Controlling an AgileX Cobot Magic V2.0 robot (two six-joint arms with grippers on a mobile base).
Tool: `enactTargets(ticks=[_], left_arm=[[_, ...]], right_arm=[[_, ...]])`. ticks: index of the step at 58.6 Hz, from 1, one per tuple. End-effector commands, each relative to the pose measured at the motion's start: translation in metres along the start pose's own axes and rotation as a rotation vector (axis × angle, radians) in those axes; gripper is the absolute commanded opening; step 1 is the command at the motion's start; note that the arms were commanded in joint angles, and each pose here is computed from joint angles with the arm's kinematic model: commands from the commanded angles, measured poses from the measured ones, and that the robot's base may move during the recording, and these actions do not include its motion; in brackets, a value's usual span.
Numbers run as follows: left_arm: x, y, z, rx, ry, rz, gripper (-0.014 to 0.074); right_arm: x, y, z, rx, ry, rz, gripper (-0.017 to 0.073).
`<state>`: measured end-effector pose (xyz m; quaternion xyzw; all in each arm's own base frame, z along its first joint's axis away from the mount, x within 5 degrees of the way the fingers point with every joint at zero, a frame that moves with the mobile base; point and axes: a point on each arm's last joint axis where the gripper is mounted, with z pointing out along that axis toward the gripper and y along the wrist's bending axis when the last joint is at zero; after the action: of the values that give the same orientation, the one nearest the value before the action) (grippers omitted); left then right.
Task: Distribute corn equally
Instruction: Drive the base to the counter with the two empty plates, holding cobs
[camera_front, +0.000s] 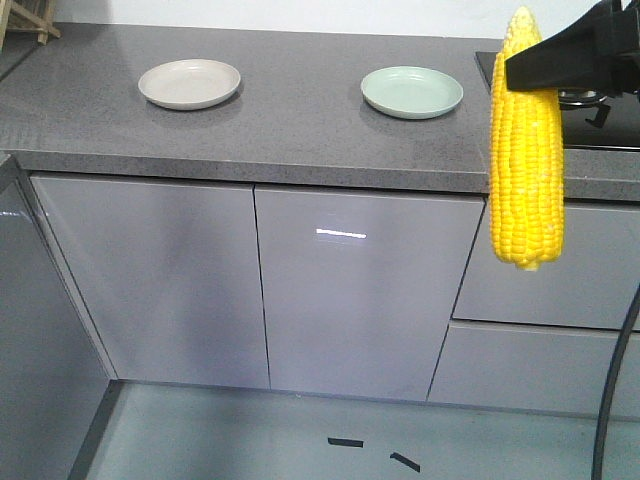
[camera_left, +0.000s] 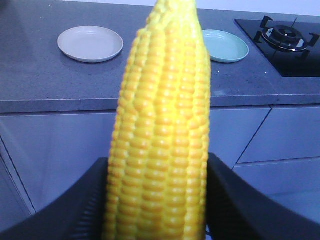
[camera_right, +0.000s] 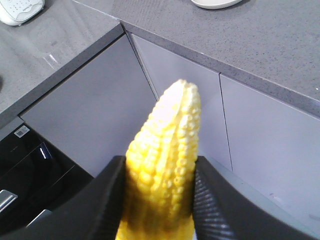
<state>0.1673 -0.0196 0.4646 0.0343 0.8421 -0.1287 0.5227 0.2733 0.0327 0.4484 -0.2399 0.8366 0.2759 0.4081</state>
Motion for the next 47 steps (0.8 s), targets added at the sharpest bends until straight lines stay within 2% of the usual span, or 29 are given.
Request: enactTargets(ticks=[1, 47], left_arm=[[-0.0122, -0.0045, -0.0097, 0.015, -0.105, -0.003, -0.0006], [-0.0122, -0.0045, -0.0097, 0.015, -0.105, -0.003, -0.0006]], right_arm=[[-0.0127, 0.0137, -0.0163, 0.0, -0.104, -0.027, -0.0005], [-0.0127, 0.0137, -0.0163, 0.0, -0.104, -0.027, -0.0005]])
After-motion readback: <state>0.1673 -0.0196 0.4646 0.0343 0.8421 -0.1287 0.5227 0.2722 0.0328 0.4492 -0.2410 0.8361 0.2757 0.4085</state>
